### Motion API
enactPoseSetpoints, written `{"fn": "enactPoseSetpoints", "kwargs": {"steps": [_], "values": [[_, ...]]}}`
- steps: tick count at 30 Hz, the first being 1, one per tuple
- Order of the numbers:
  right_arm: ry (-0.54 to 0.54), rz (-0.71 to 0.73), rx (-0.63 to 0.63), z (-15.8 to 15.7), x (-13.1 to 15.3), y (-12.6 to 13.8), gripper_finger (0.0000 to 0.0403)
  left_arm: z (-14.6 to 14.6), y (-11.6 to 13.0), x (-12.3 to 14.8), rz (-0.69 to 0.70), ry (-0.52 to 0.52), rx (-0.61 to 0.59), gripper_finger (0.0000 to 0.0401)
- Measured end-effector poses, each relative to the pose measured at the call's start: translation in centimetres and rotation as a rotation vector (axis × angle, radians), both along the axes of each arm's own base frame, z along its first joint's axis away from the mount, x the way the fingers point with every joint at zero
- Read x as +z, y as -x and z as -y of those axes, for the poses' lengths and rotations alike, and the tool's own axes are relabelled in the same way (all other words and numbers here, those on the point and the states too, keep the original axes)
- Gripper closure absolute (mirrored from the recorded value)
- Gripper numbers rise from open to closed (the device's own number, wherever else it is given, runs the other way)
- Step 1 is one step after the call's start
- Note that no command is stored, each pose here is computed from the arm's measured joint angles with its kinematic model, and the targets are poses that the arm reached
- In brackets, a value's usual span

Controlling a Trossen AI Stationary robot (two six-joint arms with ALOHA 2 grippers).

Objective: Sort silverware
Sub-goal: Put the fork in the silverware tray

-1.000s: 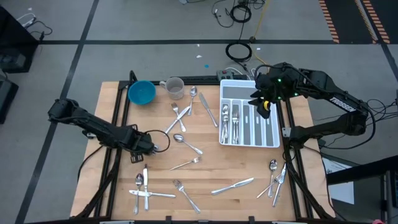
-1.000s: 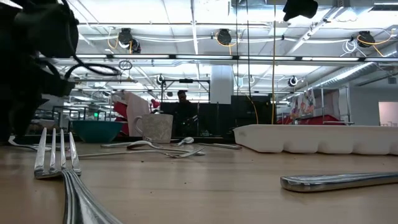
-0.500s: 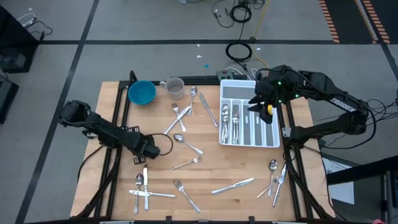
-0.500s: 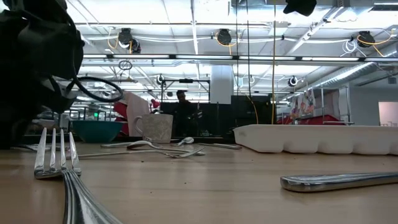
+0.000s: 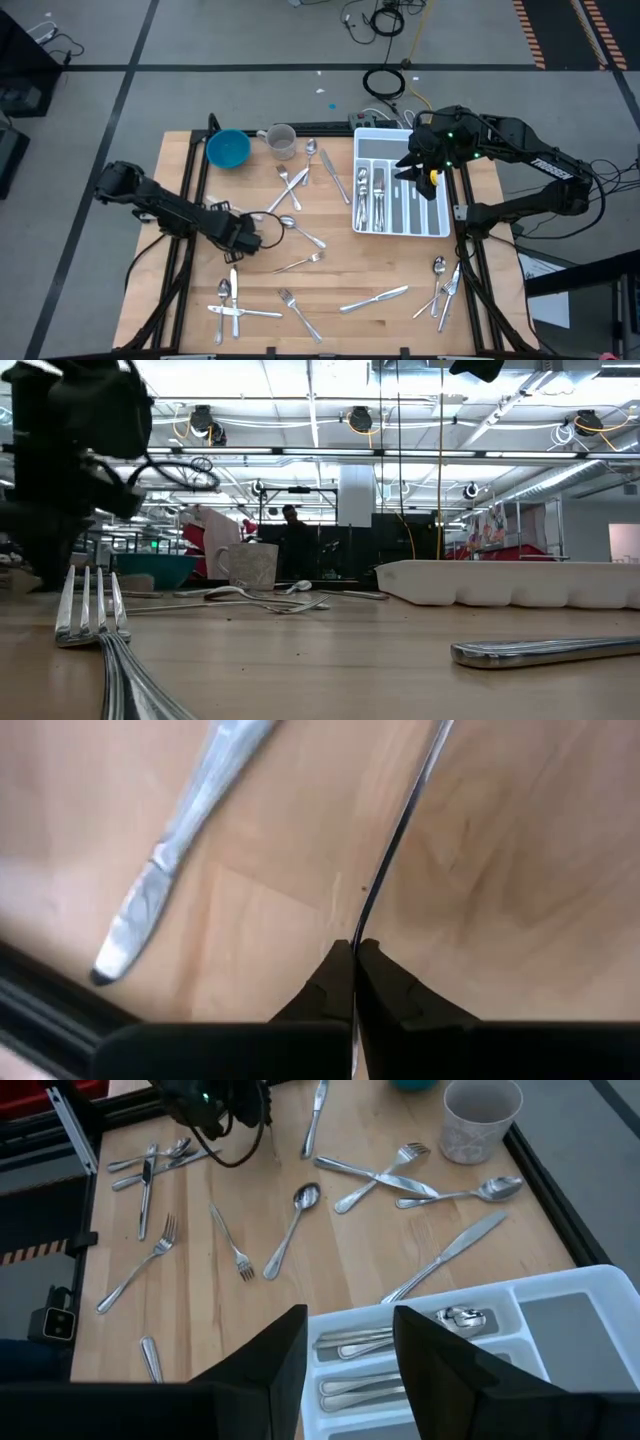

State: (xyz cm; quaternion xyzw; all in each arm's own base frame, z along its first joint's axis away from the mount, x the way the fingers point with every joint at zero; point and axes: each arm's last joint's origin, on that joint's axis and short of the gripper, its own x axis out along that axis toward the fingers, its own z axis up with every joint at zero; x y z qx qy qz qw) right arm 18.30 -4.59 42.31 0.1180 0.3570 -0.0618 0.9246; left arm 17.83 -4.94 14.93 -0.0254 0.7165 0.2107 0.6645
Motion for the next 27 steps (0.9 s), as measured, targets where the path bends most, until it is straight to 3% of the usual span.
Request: {"fn": "enactPoseSetpoints", "kwargs": {"steps": [6,9,12,15,18,23,27], "values": [[-0.001,0.000,-0.001,0.0,0.0,0.0,0.0259,0.7,-2.3,2.7,0.135,0.004,0.081,0.0399],[0.002,0.002,-0.009,0.0,0.1,0.1,0.0259,0.9,-3.9,5.3,0.273,-0.100,0.103,0.0399],[0.013,0.014,-0.011,-0.1,0.3,0.6,0.0259,1.2,-5.6,8.3,0.450,-0.284,0.040,0.0400],[0.051,0.025,-0.008,-0.3,0.6,1.3,0.0259,1.4,-7.7,11.2,0.627,-0.560,-0.121,0.0400],[0.095,0.023,-0.045,-0.4,0.9,2.2,0.0259,0.4,-10.5,13.3,0.660,-0.824,-0.285,0.0400],[0.113,0.046,-0.085,-0.6,1.3,3.5,0.0259,-1.5,-14.6,15.7,0.639,-0.971,-0.719,0.0400],[0.103,0.063,-0.096,-0.7,1.5,3.9,0.0259,-4.3,-17.1,15.7,0.544,-1.150,-0.946,0.0400]]}}
